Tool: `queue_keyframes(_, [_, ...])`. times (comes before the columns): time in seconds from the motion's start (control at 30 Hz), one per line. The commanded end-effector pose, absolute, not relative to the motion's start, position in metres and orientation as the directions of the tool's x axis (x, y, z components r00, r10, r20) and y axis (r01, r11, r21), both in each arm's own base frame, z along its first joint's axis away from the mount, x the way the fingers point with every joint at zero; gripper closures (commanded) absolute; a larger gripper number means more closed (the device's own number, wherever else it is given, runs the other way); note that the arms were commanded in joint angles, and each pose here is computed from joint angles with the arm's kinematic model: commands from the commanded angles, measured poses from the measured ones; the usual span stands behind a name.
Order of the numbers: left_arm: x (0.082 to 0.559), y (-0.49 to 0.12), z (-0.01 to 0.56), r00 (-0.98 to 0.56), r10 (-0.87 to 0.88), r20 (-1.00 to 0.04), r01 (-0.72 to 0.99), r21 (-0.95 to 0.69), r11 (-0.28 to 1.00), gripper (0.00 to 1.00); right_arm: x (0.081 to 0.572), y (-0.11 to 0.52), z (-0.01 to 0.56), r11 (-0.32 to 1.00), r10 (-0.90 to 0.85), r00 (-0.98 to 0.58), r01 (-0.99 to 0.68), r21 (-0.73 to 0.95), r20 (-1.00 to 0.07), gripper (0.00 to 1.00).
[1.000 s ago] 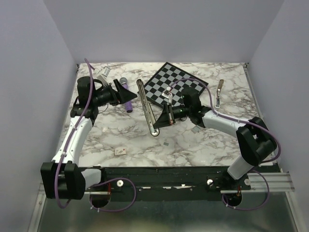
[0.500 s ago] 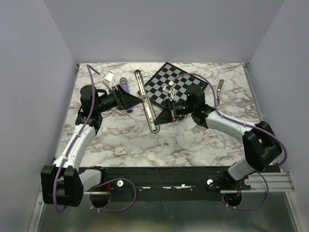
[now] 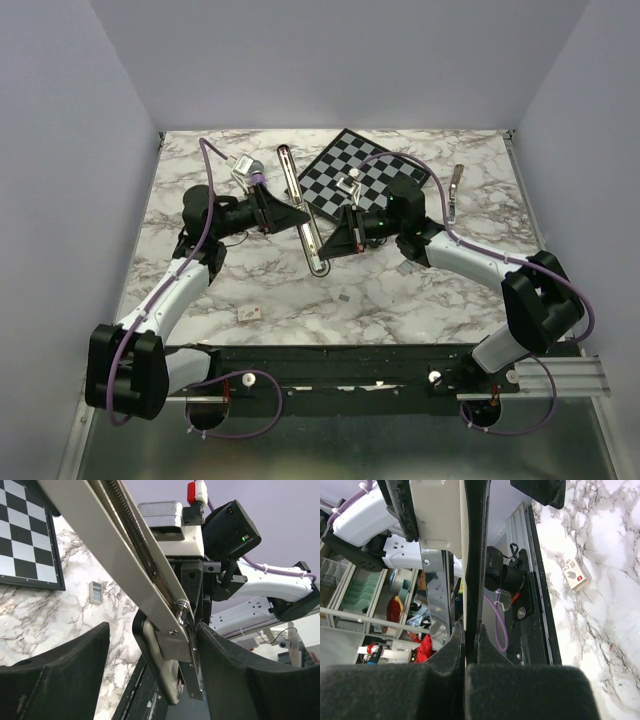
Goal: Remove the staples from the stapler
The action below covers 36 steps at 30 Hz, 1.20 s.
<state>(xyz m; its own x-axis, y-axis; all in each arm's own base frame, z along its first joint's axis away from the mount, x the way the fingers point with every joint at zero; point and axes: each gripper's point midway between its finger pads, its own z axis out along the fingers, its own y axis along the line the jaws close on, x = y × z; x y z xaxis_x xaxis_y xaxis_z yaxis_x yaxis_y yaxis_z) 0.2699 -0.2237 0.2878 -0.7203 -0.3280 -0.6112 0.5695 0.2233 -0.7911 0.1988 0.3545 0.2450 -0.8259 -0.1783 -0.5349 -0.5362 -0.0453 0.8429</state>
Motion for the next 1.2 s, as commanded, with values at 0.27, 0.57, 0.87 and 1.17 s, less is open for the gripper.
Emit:
queue_keyframes(0.27, [0.257, -0.23, 0.318, -0.714, -0.373, -0.592, 0.631, -0.776, 0.024, 0.63, 0.181, 0.352, 0.265, -0.152, -0.182, -0.762, -0.603, 0.783, -0.621, 0.99])
queue_keyframes(0.57, [0.257, -0.23, 0.321, -0.732, -0.37, -0.572, 0.611, -0.791, 0.015, 1.0, 0.186, 0.353, 0.256, -0.109, -0.157, -0.787, -0.587, 0.802, -0.597, 0.76])
queue_keyframes(0.87, [0.285, -0.218, 0.276, -0.679, -0.32, -0.661, 0.566, -0.748, 0.346, 1.0, 0.23, 0.326, 0.239, 0.202, 0.029, -0.847, -0.516, 0.833, -0.531, 0.27])
queue_keyframes(1.17, [0.322, -0.186, 0.208, -0.694, -0.228, -0.683, 0.328, -0.581, 0.745, 1.0, 0.245, 0.308, 0.206, 0.404, 0.05, -0.849, -0.465, 0.788, -0.527, 0.27])
